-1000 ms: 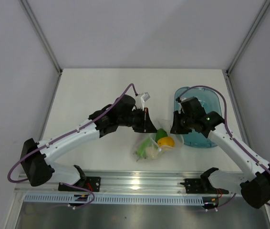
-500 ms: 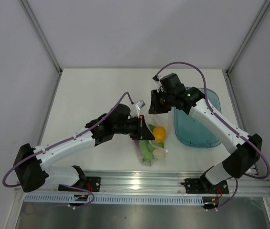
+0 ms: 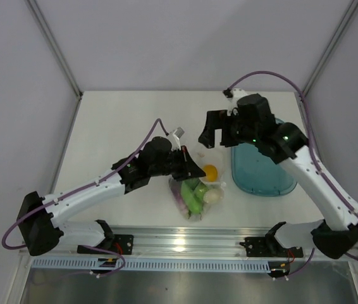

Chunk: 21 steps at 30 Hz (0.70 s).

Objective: Place the food in the zip-top bag and seal the zipper
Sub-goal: Adjust the zipper food storage bag at the center of the board.

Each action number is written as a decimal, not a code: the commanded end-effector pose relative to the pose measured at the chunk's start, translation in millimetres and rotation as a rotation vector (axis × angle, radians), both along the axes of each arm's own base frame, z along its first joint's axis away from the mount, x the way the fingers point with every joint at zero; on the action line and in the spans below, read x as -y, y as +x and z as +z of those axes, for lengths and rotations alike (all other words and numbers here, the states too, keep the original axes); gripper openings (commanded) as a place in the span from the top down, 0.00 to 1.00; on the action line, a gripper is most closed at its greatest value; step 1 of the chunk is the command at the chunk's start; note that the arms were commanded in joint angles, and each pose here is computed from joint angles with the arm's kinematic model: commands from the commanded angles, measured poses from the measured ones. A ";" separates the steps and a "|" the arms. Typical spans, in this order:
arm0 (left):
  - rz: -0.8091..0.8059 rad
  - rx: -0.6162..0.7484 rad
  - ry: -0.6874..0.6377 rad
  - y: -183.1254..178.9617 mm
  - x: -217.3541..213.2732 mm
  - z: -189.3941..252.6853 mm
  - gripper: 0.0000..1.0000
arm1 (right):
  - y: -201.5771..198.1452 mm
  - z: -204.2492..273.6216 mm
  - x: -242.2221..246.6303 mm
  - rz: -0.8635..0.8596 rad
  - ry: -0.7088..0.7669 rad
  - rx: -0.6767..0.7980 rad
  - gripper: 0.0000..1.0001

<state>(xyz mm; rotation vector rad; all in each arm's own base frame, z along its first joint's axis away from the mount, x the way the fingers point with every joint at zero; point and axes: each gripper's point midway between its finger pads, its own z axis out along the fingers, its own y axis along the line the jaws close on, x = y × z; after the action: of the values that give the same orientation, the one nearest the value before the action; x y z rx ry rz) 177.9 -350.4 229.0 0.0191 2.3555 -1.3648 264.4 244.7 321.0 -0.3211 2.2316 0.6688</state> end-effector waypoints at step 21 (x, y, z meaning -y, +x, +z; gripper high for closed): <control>0.403 -0.060 -0.186 39.6 -27.0 81.6 0.99 | -67.3 -56.6 18.0 0.145 0.189 0.249 0.19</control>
<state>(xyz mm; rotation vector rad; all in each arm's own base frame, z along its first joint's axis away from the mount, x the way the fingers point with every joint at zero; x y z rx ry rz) 217.5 -317.8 284.0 -0.4829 2.1927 -1.2634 178.3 216.9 229.9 -0.4286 2.1246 0.8470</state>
